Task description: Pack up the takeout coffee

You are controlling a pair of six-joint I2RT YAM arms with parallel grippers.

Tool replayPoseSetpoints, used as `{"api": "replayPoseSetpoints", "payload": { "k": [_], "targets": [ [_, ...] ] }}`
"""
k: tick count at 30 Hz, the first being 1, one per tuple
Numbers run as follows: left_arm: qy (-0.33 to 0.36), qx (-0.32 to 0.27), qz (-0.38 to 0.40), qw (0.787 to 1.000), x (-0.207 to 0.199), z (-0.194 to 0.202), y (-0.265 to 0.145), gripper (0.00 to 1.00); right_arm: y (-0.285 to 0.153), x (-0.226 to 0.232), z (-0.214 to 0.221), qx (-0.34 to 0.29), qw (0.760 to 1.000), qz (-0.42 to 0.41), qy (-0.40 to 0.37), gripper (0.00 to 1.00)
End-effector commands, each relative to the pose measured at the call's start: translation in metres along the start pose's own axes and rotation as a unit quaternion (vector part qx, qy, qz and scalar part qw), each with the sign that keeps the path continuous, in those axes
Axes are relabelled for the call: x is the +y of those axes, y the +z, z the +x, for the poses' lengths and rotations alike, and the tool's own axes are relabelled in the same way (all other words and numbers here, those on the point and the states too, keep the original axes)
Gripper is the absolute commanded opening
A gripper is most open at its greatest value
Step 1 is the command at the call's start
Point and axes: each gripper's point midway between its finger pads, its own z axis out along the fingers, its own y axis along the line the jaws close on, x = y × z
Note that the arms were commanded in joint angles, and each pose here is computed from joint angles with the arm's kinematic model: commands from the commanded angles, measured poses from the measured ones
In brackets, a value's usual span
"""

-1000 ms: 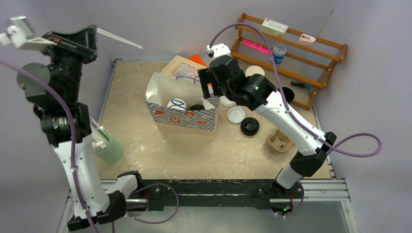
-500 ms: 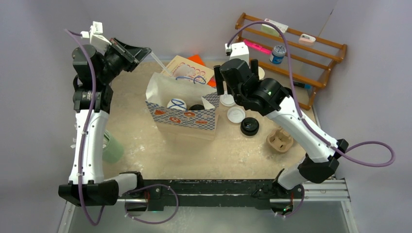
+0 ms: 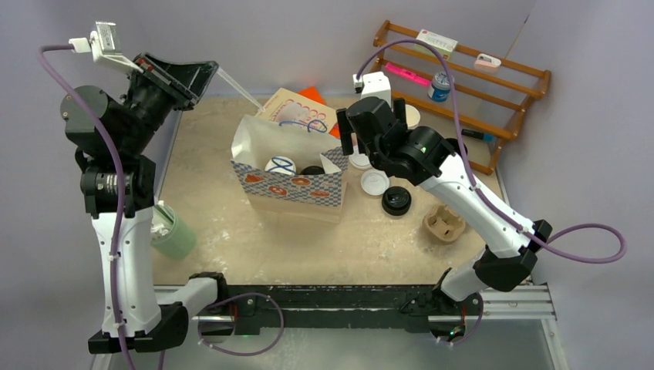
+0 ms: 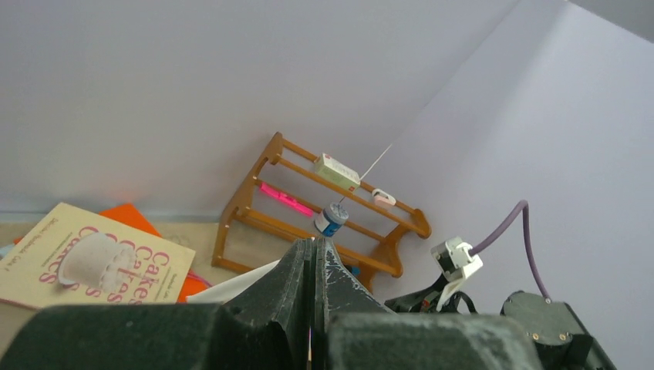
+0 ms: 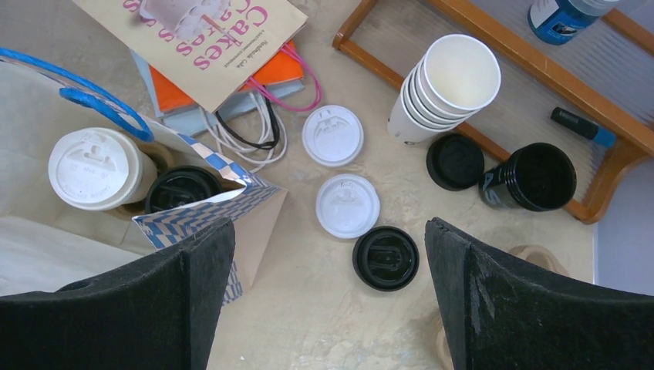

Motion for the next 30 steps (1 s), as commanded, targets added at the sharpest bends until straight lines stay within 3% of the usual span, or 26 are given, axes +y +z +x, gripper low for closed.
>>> {"api": "replayPoseSetpoints", "payload": {
  "k": [1,9,14,20,30],
  "targets": [
    [0.043,0.034,0.009,0.998,-0.014,0.007,-0.017,0.00,-0.005,-0.001,-0.011,-0.019,1.000,-0.006,0.016,0.94],
    [0.028,0.113,-0.010,0.993,0.008,0.045,-0.020,0.00,-0.005,0.000,-0.011,-0.019,1.000,-0.009,0.015,0.94],
    [-0.009,0.109,-0.014,0.994,0.029,0.065,-0.015,0.00,-0.007,-0.003,-0.013,-0.022,1.000,-0.007,0.017,0.94],
    [-0.111,0.111,0.003,0.988,0.049,0.096,-0.004,0.00,-0.008,-0.003,-0.014,-0.025,1.000,-0.007,0.017,0.95],
    [-0.168,0.096,0.056,0.980,0.022,0.093,0.016,0.00,-0.008,-0.004,-0.014,-0.027,0.999,-0.008,0.018,0.95]
  ]
}}
